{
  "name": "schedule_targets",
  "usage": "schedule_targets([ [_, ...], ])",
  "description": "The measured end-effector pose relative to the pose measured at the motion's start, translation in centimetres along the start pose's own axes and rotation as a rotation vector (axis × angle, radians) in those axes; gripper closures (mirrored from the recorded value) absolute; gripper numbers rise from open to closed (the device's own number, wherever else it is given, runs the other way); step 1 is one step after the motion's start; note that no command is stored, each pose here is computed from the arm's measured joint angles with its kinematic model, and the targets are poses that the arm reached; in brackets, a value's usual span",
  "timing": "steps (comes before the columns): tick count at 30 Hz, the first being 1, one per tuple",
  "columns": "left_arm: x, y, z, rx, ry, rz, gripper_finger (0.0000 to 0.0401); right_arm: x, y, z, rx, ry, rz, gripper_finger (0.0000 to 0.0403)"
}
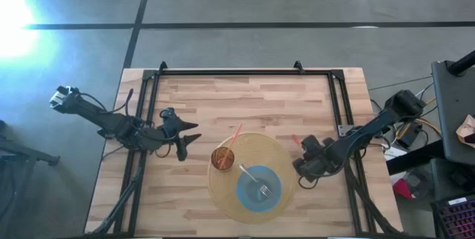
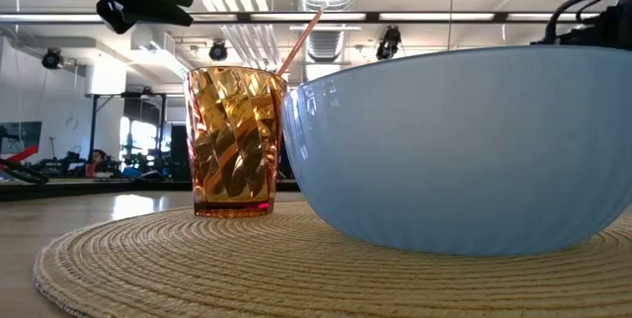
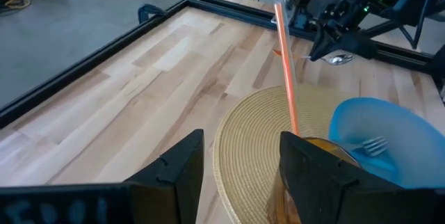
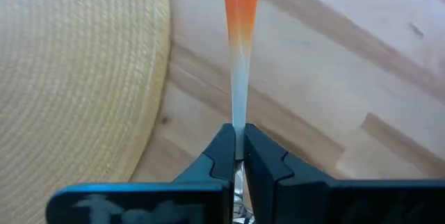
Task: Pick & Place Utensil
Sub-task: Put the orange spoon into the blue bowl
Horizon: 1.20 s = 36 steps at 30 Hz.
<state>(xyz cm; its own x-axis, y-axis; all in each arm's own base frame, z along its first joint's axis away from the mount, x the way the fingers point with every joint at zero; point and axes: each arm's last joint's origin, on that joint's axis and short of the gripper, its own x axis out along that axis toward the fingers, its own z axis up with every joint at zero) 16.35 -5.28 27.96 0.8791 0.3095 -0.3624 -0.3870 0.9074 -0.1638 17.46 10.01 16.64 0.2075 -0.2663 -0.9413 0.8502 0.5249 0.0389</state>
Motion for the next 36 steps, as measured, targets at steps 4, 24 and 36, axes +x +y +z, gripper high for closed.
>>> schedule_targets([
  [4,0.0,0.0,0.0,-0.009,-0.001,0.0,0.022,-0.6,-0.2,0.3,-0.046,-0.031,0.031,0.039],
  [24,0.0,0.0,0.0,-0.052,-0.001,-0.001,0.022,-5.6,-2.5,2.6,-0.142,-0.227,0.286,0.039],
  [36,0.0,0.0,0.0,-0.051,0.0,-0.001,0.022,-8.2,1.3,3.6,-0.246,-0.461,0.585,0.039],
])
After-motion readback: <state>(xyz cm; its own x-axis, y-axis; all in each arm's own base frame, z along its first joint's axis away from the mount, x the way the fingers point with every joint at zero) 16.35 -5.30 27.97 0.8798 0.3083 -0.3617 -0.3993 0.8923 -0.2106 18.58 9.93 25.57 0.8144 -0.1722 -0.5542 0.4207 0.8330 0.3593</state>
